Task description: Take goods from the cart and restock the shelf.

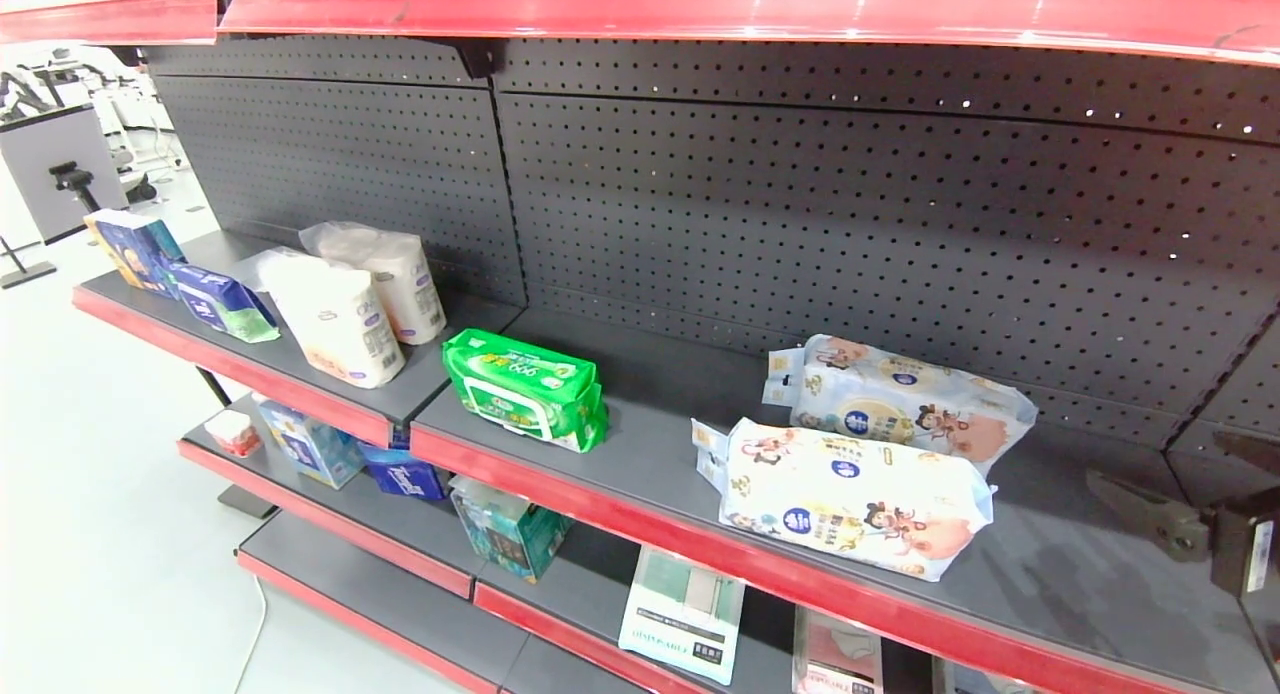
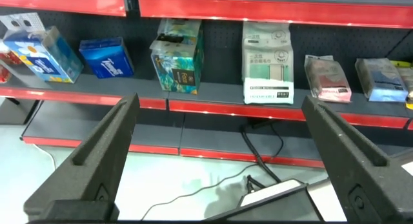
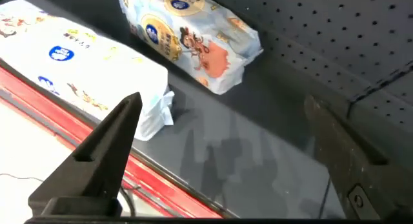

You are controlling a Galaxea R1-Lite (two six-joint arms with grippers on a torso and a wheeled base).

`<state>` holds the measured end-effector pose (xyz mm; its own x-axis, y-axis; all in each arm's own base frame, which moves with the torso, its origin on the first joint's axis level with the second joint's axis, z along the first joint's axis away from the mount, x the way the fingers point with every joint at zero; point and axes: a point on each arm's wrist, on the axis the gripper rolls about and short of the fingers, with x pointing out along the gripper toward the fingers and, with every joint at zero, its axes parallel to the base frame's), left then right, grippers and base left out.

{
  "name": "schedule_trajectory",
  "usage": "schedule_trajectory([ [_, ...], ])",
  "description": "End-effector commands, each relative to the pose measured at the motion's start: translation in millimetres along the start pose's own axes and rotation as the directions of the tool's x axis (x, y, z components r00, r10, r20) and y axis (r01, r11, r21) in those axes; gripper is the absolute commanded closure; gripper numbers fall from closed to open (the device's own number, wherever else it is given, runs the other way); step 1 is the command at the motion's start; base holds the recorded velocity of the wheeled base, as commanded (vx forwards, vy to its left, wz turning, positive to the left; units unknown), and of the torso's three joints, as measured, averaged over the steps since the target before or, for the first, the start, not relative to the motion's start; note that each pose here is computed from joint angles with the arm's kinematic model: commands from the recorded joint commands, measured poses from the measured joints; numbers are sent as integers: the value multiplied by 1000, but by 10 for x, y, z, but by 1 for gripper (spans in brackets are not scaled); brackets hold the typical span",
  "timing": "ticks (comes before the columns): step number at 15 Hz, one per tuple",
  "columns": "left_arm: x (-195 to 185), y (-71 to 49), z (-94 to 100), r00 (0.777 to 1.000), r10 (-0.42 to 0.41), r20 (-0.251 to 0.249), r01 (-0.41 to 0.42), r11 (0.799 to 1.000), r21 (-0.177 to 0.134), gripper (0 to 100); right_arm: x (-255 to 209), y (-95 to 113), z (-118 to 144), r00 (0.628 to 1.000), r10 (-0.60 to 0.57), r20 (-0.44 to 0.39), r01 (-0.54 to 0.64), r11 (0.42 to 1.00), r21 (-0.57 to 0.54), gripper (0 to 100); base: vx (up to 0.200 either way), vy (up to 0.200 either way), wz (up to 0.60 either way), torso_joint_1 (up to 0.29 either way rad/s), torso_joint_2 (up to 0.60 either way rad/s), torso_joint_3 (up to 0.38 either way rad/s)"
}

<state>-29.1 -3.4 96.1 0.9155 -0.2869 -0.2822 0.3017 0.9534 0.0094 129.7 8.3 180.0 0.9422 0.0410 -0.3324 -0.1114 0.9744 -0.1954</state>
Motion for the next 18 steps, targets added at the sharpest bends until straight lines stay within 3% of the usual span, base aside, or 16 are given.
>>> schedule_trajectory([
  [1, 6, 1, 4, 1000, -3, -8, 3, 1000, 0, 0, 353, 25, 53, 995, 33, -96, -27, 998, 63, 0, 0, 0, 0, 0, 0, 0],
  [6, -3, 0, -1, 1000, 2, 3, -2, 1000, 1, 0, 1053, 87, 156, 973, 4, -229, 46, 977, 209, 0, 0, 0, 0, 0, 0, 0],
  [11, -5, 0, -3, 1000, 6, 5, -6, 1000, 2, 0, 1170, 50, 17, 953, -25, -303, 91, 974, 206, 0, 0, 0, 0, 0, 0, 0],
  [18, 0, 1, 0, 1000, 4, -1, -4, 1000, 0, 0, 1080, 36, 44, 960, -35, -279, 90, 979, 184, 0, 0, 0, 0, 0, 0, 0],
])
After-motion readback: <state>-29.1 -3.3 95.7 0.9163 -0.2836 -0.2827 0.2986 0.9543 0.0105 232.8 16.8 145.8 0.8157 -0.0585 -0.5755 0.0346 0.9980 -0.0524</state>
